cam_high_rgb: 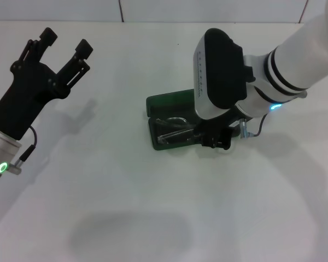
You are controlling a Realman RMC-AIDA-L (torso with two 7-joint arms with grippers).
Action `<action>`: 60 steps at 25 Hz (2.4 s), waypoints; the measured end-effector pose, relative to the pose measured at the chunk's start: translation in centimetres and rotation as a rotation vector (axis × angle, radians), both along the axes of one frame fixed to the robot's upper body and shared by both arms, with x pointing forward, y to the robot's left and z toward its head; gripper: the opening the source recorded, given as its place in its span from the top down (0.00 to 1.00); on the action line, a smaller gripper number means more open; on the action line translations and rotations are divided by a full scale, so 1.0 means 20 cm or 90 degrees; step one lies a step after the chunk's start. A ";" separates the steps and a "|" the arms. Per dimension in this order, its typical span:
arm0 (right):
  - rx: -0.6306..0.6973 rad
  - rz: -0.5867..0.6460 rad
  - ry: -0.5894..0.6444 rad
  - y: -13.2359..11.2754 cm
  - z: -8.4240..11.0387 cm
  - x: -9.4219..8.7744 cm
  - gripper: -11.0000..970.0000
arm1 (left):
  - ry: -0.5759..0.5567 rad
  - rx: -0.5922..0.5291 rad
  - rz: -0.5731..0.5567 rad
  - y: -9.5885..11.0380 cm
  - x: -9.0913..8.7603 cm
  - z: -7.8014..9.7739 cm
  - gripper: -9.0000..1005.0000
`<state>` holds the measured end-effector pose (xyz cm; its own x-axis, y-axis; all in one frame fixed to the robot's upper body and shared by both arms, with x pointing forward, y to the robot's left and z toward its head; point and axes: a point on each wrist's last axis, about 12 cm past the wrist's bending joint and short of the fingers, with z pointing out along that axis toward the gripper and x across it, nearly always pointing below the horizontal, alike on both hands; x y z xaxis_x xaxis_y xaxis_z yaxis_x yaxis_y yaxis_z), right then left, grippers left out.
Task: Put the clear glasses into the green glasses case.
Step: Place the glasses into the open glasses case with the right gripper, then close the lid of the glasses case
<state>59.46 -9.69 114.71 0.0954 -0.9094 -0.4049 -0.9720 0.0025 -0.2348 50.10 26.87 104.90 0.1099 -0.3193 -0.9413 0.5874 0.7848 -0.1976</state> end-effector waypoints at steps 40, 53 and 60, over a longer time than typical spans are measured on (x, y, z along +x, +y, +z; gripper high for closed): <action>0.020 0.000 -0.035 0.01 0.04 0.00 0.75 | 0.003 0.001 0.003 0.01 -0.01 -0.01 0.12; 0.011 -0.005 -0.026 0.02 0.00 0.03 0.75 | 0.002 0.002 0.003 0.01 0.00 0.00 0.12; 0.056 -0.009 -0.041 -0.02 0.08 -0.02 0.75 | 0.000 0.003 0.003 0.01 0.00 0.00 0.12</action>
